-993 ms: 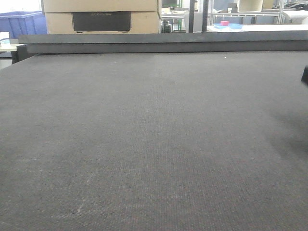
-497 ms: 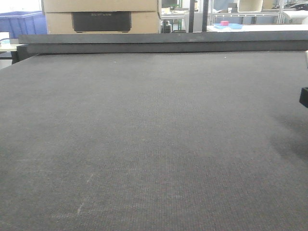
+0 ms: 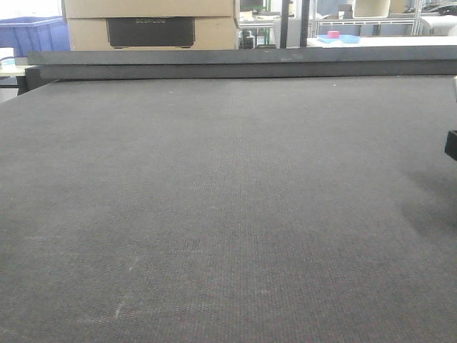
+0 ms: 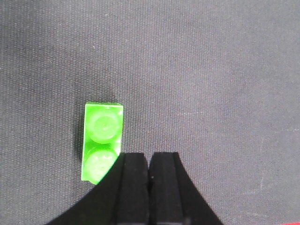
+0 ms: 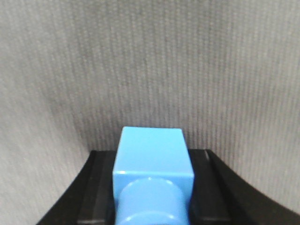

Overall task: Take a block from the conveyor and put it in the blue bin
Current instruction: 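Close left gripper on green block and right gripper on blue block, then lift both held blocks up off the conveyor belt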

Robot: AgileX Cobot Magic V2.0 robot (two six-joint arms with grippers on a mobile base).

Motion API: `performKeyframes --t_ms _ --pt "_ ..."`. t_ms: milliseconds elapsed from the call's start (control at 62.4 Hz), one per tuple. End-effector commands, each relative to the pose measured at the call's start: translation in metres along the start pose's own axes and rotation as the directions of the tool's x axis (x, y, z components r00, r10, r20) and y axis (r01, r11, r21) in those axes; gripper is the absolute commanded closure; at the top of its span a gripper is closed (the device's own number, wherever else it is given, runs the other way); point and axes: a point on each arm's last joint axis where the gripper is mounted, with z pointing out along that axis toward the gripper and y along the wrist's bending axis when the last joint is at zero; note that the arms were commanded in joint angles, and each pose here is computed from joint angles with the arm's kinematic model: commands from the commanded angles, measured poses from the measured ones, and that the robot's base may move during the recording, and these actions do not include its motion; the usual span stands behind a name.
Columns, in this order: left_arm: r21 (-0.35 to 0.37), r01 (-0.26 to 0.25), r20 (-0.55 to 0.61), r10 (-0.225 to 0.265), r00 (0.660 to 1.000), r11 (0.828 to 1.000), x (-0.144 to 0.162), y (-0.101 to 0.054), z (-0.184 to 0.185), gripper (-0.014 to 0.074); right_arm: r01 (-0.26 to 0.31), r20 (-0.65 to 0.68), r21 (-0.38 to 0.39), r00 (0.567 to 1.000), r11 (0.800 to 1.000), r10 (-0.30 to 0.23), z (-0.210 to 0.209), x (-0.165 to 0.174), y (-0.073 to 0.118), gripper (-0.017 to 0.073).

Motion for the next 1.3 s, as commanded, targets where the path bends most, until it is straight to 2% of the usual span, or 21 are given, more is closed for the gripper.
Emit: performKeyframes --t_ms 0,112,240,352,432,513,577,657,801,1041,1137,1281 --pt "0.009 0.004 -0.002 -0.004 1.0 1.0 0.001 -0.001 0.0 0.0704 0.004 0.084 -0.015 0.996 1.0 -0.003 -0.011 0.0 0.0 0.0727" --pt "0.009 0.004 0.012 -0.004 1.0 1.0 0.0 -0.001 0.0 0.0704 0.018 0.216 -0.041 0.976 0.999 -0.009 -0.034 0.005 0.001 0.0727" --pt "0.009 -0.003 0.001 0.003 1.0 1.0 0.0 -0.001 0.001 0.0704 0.091 0.38 -0.049 0.923 0.995 -0.065 -0.064 0.013 0.001 0.0727" --pt "-0.002 -0.091 -0.027 0.091 0.995 0.996 -0.001 -0.007 0.001 0.0704 0.153 0.56 -0.043 0.822 0.987 -0.103 -0.095 0.024 0.0 0.0727" --pt "-0.033 -0.146 -0.052 0.144 0.988 0.989 -0.003 -0.012 0.005 0.0704 0.165 0.676 -0.05 0.732 0.985 -0.089 -0.116 0.031 0.0 0.0727" --pt "-0.1 -0.15 -0.075 0.143 0.987 0.984 -0.006 -0.015 0.011 0.0704 0.174 0.753 -0.055 0.654 0.983 -0.074 -0.131 0.037 -0.001 0.0727" --pt "-0.175 -0.134 -0.084 0.121 0.989 0.975 -0.008 -0.012 0.016 0.0704 0.178 0.782 -0.057 0.619 0.982 -0.067 -0.138 0.041 -0.001 0.0727" --pt "-0.244 -0.11 -0.093 0.089 0.992 0.963 -0.009 -0.009 0.018 0.0704 0.179 0.787 -0.057 0.614 0.982 -0.066 -0.14 0.044 -0.002 0.0727" --pt "-0.246 -0.101 -0.09 0.081 0.993 0.964 -0.009 -0.009 0.018 0.0704 0.177 0.76 -0.055 0.645 0.983 -0.073 -0.136 0.045 -0.002 0.0727" --pt "-0.223 -0.087 -0.122 0.061 0.991 0.971 -0.002 -0.009 0.027 0.0701 0.176 0.757 -0.055 0.649 0.983 -0.074 -0.135 0.043 -0.002 0.0727" --pt "-0.195 -0.071 -0.108 0.05 0.993 0.978 0.0 -0.011 0.032 0.0608 0.176 0.757 -0.055 0.649 0.983 -0.074 -0.135 0.043 -0.002 0.0727" --pt "-0.197 -0.074 -0.103 0.054 0.993 0.978 0.0 -0.01 0.033 0.035 0.176 0.753 -0.055 0.654 0.983 -0.075 -0.135 0.044 -0.002 0.0727"
